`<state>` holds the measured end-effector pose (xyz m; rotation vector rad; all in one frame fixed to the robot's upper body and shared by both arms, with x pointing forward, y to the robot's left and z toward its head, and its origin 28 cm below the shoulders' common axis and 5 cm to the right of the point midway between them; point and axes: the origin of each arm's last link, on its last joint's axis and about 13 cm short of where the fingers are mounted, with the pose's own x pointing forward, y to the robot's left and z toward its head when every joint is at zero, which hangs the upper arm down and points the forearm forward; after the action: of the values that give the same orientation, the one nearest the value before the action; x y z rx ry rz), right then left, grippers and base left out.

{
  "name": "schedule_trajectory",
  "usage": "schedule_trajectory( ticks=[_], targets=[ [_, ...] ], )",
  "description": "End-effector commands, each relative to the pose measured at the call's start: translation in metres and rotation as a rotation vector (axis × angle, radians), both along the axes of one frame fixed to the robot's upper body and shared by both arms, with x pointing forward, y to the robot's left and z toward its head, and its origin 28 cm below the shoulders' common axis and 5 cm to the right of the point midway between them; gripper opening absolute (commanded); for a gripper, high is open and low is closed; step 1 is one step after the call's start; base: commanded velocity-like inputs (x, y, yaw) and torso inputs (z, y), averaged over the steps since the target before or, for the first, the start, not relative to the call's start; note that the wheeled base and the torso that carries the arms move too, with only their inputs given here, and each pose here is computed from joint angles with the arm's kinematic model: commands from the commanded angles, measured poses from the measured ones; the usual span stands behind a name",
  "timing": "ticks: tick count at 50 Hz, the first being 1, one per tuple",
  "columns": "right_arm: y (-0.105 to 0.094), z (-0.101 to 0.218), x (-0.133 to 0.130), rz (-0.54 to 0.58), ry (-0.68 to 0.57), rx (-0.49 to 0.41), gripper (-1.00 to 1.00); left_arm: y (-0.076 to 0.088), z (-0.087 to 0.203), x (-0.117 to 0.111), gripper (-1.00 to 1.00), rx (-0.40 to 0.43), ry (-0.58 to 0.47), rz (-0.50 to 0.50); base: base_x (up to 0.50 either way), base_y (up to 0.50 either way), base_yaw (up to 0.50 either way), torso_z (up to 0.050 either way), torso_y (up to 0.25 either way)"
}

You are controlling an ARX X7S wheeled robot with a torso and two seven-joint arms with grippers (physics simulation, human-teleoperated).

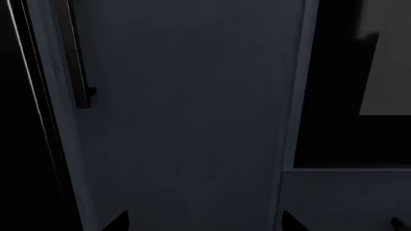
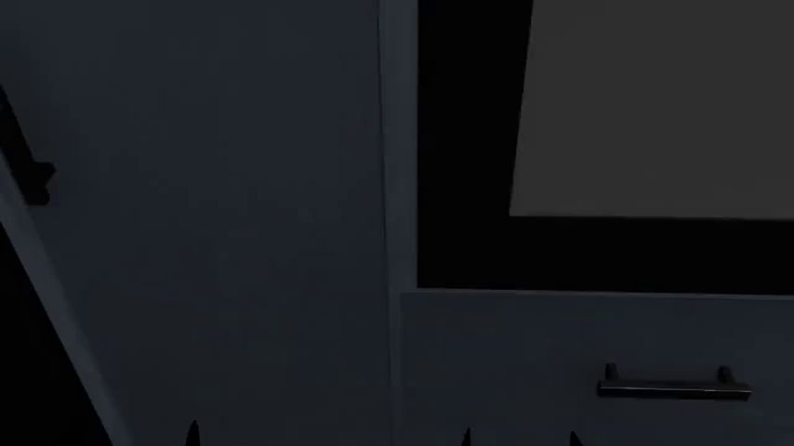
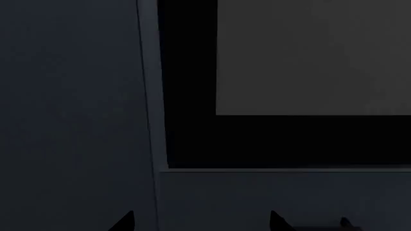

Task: Navigate to the hood.

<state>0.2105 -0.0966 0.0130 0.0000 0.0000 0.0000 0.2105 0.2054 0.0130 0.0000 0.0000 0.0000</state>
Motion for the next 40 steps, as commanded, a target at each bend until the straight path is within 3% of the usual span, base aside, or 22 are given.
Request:
schedule_trajectory(
  ticks=[1,14,15,16,40],
  targets=[
    [0.0005,-0.0003,0.0006,0.0,0.0,0.0,1.0,-0.0001,-0.0003,0.0005,1.0,0.0,0.0,0.0,0.0,0.0,0.0,0.0,0.0],
    [-0.0001,-0.0001,0.0001,-0.002,0.001,0.001,1.0,0.0,0.0015,-0.0016,1.0,-0.025,0.009,-0.021,0.0,0.0,0.0,0.0,0.0],
    [-0.0007,0.0023,-0.0027,0.043,0.008,0.054,1.0,-0.0027,0.0018,-0.0059,1.0,0.029,-0.005,-0.021,0.0,0.0,0.0,0.0,0.0],
    [0.0,0.0,0.0002,-0.002,0.002,0.001,1.0,0.0,0.001,-0.0008,1.0,-0.021,0.013,-0.018,0.0,0.0,0.5,0.0,0.0],
    [0.0001,0.0001,-0.0003,-0.002,-0.007,-0.005,1.0,0.0002,0.0003,0.0003,1.0,-0.024,0.014,-0.017,0.0,0.0,0.5,0.0,0.0]
  ],
)
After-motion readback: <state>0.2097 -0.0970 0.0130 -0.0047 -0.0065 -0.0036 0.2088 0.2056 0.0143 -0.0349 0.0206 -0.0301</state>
